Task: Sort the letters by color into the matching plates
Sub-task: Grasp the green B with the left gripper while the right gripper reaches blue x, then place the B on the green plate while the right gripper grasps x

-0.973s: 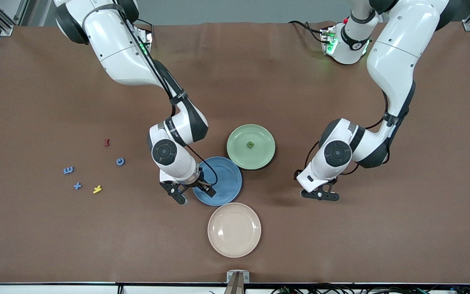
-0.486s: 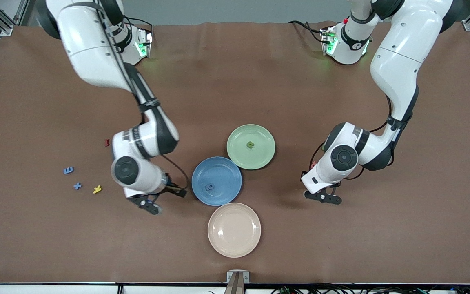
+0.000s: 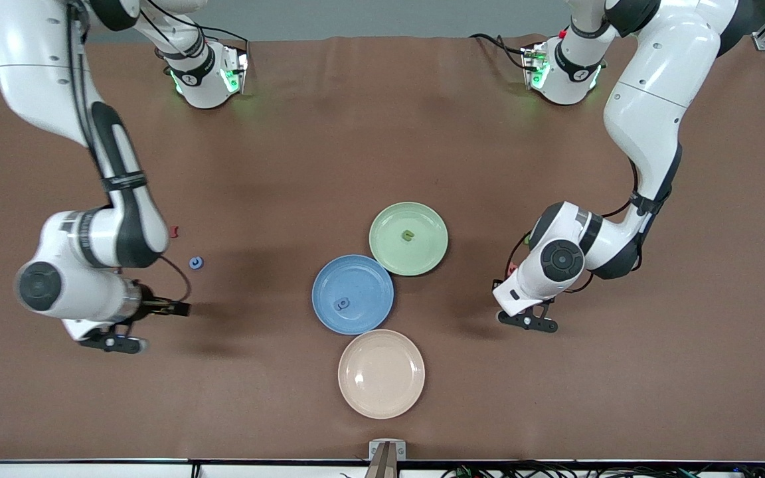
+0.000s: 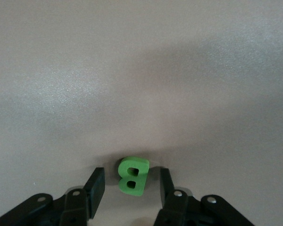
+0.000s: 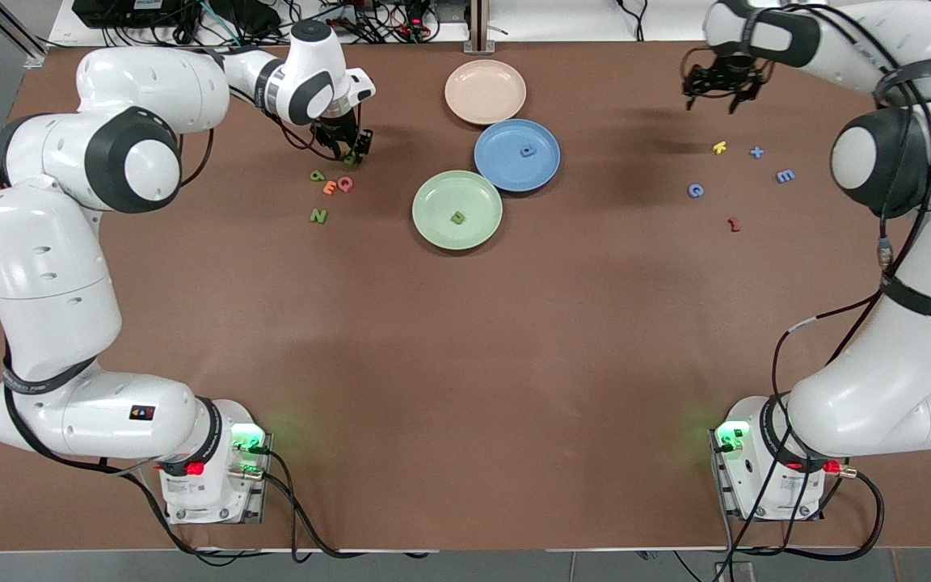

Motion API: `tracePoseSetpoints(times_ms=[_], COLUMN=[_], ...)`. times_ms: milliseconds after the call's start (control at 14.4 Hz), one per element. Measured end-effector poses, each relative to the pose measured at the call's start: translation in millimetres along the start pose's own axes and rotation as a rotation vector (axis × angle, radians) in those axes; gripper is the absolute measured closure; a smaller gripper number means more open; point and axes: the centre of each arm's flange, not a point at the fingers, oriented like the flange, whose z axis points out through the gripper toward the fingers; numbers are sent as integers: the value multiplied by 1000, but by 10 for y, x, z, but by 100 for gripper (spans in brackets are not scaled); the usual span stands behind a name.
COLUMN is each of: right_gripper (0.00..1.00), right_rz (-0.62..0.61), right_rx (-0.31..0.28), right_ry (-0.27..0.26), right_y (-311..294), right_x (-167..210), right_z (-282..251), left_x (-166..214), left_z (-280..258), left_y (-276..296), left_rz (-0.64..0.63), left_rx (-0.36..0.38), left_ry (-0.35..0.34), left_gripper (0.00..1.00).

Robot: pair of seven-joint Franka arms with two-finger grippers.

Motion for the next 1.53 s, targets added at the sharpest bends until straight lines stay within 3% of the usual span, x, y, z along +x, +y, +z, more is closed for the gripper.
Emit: tracePoseSetpoints(times_ms=[278, 347, 556, 903, 1320, 1528], right_gripper=[0, 0, 0, 0, 0, 4], right_rz=[-103, -128, -253, -428, -589, -611], right_rx=[-18, -21, -26, -6, -35, -42], right_ry=[70, 80, 74, 12, 92, 104], right_y=[822, 946, 1229, 1321, 1258, 1259], right_x=[-22, -63, -188, -388, -364, -356], right_z=[278, 384, 614, 911, 950, 1030], left_x=[-5, -5, -3, 6, 45, -52], left_z=[10, 12, 19, 9, -170, -463], left_y=[1, 2, 11, 9, 110, 455], left_rz=[0, 0, 0, -3, -38, -90], left_rx=[0, 0, -3, -5, -19, -23], left_ry=[-2, -1, 3, 9, 31, -8], left_gripper=[61, 61, 71, 72, 72, 72])
